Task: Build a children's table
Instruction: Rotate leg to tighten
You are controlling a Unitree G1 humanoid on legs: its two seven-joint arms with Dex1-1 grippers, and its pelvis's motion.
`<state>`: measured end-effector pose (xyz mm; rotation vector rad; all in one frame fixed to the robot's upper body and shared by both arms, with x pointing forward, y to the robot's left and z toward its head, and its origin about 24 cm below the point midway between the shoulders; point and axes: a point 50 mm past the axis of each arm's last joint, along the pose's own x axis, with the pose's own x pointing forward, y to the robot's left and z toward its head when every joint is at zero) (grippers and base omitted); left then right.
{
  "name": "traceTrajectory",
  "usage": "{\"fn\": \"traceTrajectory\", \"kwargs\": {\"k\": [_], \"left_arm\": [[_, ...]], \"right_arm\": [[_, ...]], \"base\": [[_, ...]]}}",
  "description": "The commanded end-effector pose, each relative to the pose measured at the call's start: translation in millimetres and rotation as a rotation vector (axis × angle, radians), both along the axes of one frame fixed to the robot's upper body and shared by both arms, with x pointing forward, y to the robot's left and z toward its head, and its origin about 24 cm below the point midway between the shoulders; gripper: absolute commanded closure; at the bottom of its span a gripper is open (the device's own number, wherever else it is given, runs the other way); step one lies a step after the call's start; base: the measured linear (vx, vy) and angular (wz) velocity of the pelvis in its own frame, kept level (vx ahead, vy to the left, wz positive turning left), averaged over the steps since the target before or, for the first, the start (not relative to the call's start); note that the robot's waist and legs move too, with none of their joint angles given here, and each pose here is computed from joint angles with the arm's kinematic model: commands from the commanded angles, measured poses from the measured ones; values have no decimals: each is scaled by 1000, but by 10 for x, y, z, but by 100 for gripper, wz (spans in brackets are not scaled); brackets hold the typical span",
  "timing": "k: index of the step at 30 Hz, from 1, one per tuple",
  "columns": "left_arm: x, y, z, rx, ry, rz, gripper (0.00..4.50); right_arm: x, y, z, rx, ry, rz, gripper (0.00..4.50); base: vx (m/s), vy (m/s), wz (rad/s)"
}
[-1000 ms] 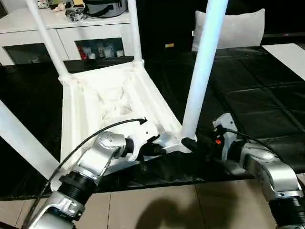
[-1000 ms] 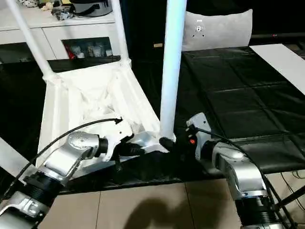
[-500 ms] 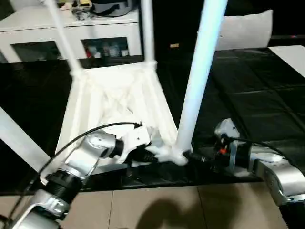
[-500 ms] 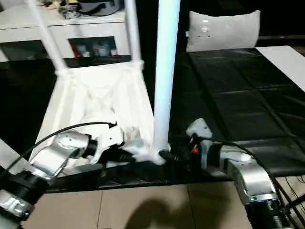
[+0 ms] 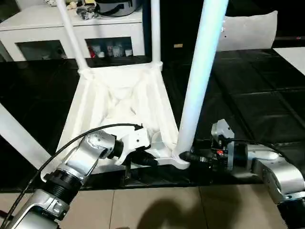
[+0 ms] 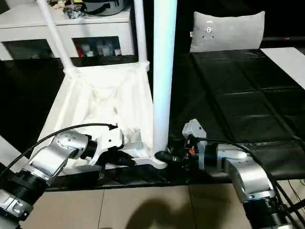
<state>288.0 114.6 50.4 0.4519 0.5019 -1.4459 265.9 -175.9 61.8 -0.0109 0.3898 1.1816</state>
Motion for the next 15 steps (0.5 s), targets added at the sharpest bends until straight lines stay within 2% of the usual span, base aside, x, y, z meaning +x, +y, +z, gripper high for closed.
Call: {"fn": "traceTrajectory", "kwargs": {"k": [1,3,7,12,15], "left_arm": [[-15,-81,-15,-7,-6,-22,450],[-8,-105,-9,-19,-8,-9,450],[28,-159,9,-45,-10,55,450],[171,-252,5,-65,-55,275,450],[177,-316,-2,-82,-50,314,450]], "right_arm": [[-10,68,-6,8,4,30,224],[2,84,-29,-2,-4,-3,248],[62,151,-72,-7,-1,-122,256],[151,264,-113,-16,27,-321,258],[197,307,-162,-45,54,-428,259]], "base": [[0,0,0],[0,0,0],[0,0,0],[0,0,0],[0,0,0]]}}
